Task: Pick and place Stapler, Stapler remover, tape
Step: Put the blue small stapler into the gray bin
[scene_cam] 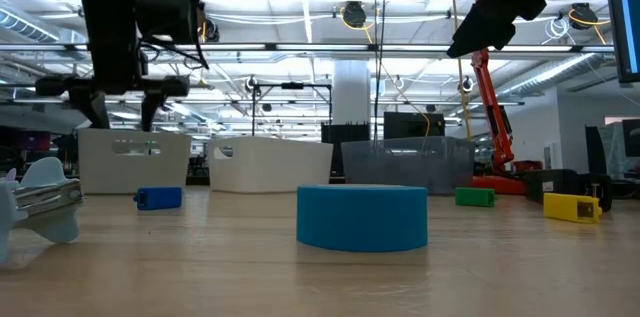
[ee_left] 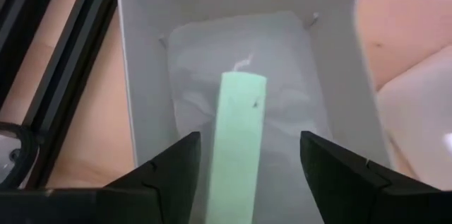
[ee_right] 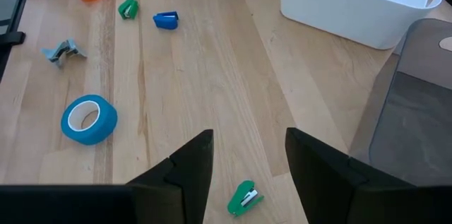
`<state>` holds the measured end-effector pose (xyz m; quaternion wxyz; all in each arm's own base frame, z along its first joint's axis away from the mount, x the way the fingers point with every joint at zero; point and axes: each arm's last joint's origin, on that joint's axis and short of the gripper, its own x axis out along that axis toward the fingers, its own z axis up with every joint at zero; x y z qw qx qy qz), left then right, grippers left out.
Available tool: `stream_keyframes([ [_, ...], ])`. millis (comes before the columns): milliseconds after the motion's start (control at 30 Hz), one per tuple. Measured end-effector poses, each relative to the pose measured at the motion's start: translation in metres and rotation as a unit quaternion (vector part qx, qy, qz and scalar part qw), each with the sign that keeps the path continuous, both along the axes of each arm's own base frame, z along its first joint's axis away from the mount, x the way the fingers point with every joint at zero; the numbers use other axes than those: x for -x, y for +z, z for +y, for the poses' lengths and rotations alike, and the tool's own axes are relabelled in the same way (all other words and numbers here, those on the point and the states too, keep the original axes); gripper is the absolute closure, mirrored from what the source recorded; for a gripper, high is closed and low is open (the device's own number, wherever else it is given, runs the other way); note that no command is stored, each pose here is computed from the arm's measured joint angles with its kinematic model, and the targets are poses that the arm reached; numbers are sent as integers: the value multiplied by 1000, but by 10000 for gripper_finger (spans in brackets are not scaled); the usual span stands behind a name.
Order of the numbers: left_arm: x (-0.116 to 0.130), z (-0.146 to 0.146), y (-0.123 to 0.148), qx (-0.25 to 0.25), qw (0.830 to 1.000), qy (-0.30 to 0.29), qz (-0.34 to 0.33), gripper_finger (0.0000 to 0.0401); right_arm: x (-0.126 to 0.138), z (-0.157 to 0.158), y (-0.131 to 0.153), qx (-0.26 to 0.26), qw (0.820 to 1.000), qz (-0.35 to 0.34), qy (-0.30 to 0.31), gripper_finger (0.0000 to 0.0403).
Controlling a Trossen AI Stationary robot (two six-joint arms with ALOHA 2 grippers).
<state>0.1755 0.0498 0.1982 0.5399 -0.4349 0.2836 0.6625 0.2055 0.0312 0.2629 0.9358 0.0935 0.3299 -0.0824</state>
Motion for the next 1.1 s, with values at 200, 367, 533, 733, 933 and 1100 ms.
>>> stream_keyframes([
  [200, -2, 1, 30, -37, 995, -78, -43, 162, 0, 0, 0, 0, 1000, 1, 0, 234],
  [367, -15, -5, 56, -80, 967, -220, -99, 162, 1, 0, -1, 1, 1000, 7, 0, 234],
  [533, -31, -21, 72, -102, 916, -355, -156, 162, 2, 0, -2, 1, 1000, 15, 0, 234],
  [733, -41, -49, 75, -87, 870, -447, -190, 162, 3, 0, -4, 3, 1000, 26, 0, 234],
  [933, -42, -77, 73, -65, 845, -489, -204, 162, 4, -1, -5, 7, 999, 33, 3, 234],
  [1100, -52, -97, 66, -56, 833, -506, -217, 162, 4, -1, -5, 18, 999, 35, 12, 234],
])
